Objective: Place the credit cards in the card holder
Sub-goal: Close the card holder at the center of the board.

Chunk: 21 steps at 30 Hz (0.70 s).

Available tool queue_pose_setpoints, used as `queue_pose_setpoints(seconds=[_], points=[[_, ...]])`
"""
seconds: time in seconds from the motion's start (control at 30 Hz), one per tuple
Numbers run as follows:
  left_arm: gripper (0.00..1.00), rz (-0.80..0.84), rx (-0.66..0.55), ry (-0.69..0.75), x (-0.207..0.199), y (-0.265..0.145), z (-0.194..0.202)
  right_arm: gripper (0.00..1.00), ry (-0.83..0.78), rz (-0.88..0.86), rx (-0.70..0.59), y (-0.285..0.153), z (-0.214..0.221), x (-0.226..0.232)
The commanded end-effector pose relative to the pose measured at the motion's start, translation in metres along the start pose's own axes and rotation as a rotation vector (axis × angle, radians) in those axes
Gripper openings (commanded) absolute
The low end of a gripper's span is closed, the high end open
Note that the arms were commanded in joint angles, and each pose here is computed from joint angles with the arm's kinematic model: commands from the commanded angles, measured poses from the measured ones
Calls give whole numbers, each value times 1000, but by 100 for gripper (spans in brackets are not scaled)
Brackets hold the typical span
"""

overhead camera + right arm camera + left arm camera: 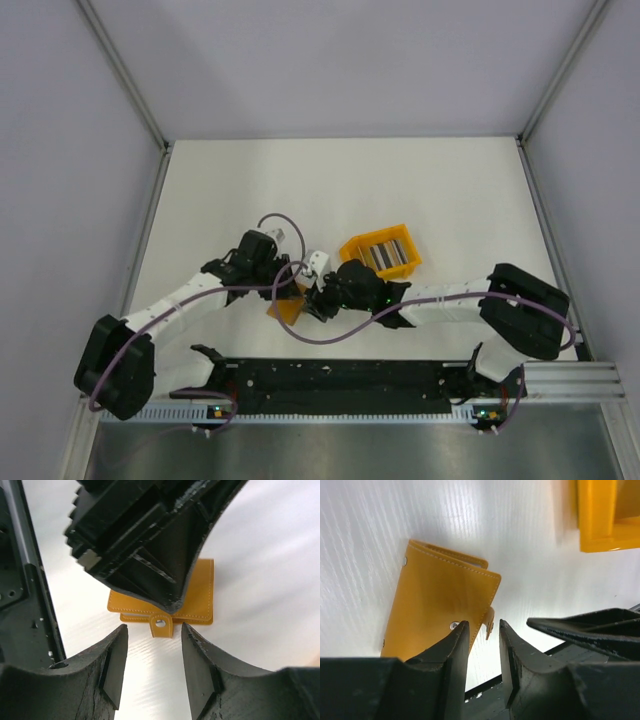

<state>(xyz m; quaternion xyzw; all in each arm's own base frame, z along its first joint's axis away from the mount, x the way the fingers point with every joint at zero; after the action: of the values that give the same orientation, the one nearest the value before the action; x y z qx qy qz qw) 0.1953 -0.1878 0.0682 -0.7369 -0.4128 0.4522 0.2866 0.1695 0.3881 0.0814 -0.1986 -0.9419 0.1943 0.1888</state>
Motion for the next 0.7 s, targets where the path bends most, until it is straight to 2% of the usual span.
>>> queue_pose_setpoints(seconds=[0.0,0.13,0.27,0.4,0.67], points=[[38,1,-112,50,-13,-21,-33,47,-10,-56,-75,-14,-30,18],[40,-52,-145,64,-8,-33,-41,46,25,-23,-72,-19,-25,13],[45,-204,-167,48,20,-38,-41,44,99,20,-71,-24,-18,8],[45,-239,-132,19,41,-25,-27,40,173,16,-49,-24,-7,9],[40,-225,-100,-53,52,-4,-4,32,243,-31,-51,-26,3,16]])
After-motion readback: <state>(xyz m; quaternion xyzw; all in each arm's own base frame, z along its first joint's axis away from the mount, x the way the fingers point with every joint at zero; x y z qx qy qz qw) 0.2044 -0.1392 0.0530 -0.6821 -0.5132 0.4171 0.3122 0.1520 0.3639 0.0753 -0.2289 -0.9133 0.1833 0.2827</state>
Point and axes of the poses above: each gripper's point midway between its finger pads, its own y axis out along the fingers, its own x axis along the line the jaws close on, z = x × y, the point moved 1 cm from there along -y, back along the fingers, and after that the axes turned 11 degrees about y, right-handed, at the moved point
